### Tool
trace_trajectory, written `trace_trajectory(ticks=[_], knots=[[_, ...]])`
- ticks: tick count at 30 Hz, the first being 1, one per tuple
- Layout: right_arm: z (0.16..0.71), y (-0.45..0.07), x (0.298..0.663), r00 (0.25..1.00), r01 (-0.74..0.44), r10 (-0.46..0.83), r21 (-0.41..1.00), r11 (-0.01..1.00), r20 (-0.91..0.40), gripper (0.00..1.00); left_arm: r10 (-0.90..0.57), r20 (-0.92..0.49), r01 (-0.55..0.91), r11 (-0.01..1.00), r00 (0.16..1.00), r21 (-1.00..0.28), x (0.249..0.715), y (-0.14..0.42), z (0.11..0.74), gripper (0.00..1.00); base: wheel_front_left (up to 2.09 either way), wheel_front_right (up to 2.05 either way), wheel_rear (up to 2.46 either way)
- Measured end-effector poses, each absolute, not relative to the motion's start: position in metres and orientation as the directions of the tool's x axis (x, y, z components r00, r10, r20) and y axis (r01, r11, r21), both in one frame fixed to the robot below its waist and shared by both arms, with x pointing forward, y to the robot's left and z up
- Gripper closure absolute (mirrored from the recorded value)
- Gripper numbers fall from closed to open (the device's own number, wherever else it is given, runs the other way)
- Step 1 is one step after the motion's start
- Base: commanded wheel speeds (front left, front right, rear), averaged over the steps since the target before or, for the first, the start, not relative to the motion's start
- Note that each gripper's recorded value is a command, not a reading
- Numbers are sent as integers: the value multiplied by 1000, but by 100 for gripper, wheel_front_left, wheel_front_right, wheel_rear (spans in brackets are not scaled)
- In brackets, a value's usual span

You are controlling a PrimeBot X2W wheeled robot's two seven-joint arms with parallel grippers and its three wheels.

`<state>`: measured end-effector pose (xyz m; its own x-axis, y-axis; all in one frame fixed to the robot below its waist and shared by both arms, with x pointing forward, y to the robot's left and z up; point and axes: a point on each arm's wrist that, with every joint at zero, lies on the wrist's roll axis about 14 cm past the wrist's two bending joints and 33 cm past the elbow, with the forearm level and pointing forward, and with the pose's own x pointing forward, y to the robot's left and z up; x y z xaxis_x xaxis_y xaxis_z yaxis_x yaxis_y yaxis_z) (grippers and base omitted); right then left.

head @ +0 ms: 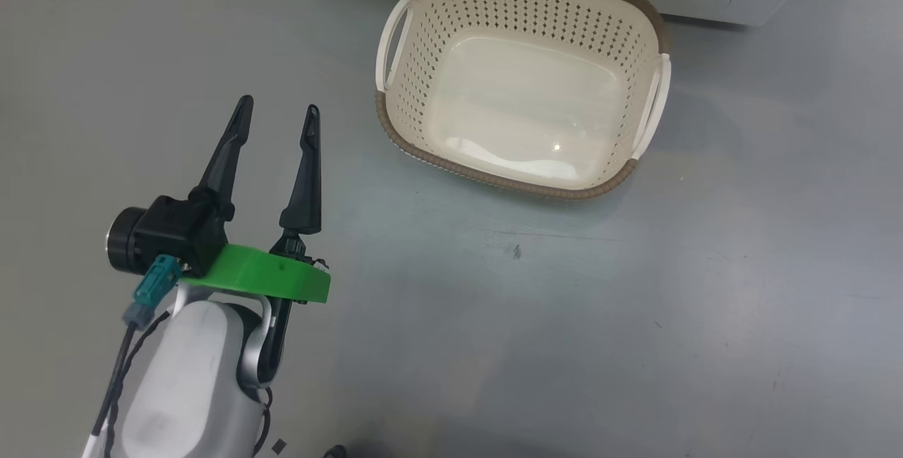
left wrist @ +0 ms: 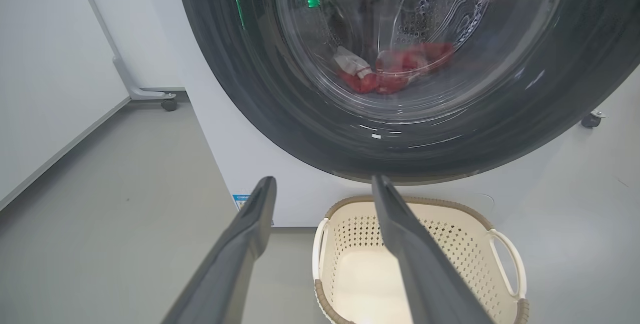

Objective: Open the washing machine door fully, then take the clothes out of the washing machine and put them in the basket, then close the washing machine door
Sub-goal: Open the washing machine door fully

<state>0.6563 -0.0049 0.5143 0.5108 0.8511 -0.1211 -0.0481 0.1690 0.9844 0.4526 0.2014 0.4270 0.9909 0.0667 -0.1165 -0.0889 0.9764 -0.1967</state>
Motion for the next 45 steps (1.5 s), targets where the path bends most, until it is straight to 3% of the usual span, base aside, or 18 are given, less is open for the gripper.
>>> trace_trajectory(ticks=[33,45], knots=[[521,15,556,277,-73,951,984,162,-136,100,-63,-46,53,979,997,-197,444,164,457,0,0,0,0],[527,35,503,161,-91,978,985,148,-132,100,-87,-43,77,976,995,-203,424,156,463,0,0,0,0]])
